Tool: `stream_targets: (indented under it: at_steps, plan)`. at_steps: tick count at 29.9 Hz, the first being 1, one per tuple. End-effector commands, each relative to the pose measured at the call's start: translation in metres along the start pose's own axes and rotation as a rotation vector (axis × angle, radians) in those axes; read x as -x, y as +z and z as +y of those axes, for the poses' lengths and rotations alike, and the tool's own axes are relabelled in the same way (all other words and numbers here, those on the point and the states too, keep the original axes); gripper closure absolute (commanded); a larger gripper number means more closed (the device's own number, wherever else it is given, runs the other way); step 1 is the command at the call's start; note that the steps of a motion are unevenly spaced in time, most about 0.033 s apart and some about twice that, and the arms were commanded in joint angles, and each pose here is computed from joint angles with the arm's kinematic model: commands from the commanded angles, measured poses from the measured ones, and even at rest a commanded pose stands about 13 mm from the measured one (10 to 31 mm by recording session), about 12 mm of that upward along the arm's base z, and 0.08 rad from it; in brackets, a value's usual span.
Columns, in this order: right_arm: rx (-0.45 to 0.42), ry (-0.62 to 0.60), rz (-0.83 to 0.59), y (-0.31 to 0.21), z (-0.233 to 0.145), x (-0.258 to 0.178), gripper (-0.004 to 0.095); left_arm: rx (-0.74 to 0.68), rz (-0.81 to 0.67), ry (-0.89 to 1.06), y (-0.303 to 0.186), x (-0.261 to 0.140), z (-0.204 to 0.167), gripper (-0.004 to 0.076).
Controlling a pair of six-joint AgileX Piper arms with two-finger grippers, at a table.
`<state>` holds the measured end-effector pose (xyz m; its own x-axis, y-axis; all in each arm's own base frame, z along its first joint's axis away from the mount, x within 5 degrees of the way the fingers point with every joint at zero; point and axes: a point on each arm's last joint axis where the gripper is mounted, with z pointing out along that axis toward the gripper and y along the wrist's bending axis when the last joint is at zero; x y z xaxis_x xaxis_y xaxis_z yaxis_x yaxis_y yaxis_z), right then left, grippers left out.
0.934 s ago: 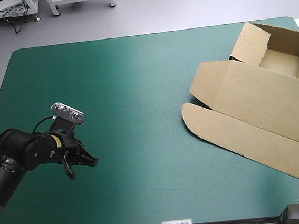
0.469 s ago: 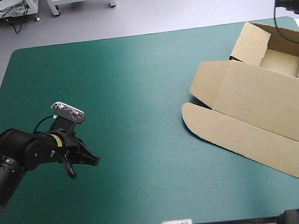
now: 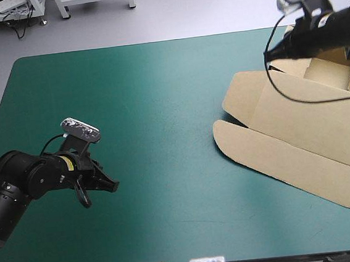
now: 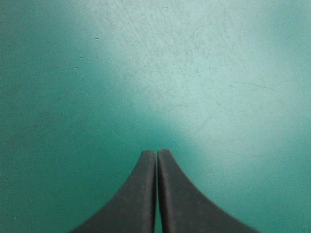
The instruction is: Fold the box
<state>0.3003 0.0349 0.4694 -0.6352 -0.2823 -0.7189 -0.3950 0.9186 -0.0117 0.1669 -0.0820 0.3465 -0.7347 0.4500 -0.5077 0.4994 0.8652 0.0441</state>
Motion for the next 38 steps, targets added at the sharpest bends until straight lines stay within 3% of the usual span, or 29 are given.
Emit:
stream_targets:
  at_steps: [1,6,12,18,26,38]
  plan:
    - [0.046,-0.046,0.032,-0.018,0.026,-0.03,0.0927,-0.013,-0.088,-0.018,-0.01,0.007,-0.001,0.0729]
    - [0.081,-0.033,0.123,-0.013,0.043,-0.084,0.0927,0.0,-0.087,-0.012,-0.01,0.007,0.0,0.0734]
    - [0.068,-0.064,0.051,-0.021,0.056,-0.134,0.0927,-0.017,-0.064,-0.019,-0.01,0.005,-0.002,0.0734]
    - [0.088,-0.062,0.068,-0.025,0.066,-0.168,0.0927,-0.067,-0.048,-0.043,-0.009,0.003,-0.006,0.0734]
    - [0.101,-0.078,0.098,-0.024,0.071,-0.191,0.0927,-0.149,-0.006,-0.097,0.02,-0.024,-0.016,0.0734]
    - [0.12,-0.089,0.069,-0.02,0.073,-0.193,0.0927,-0.159,-0.123,-0.101,-0.004,-0.042,-0.018,0.0734]
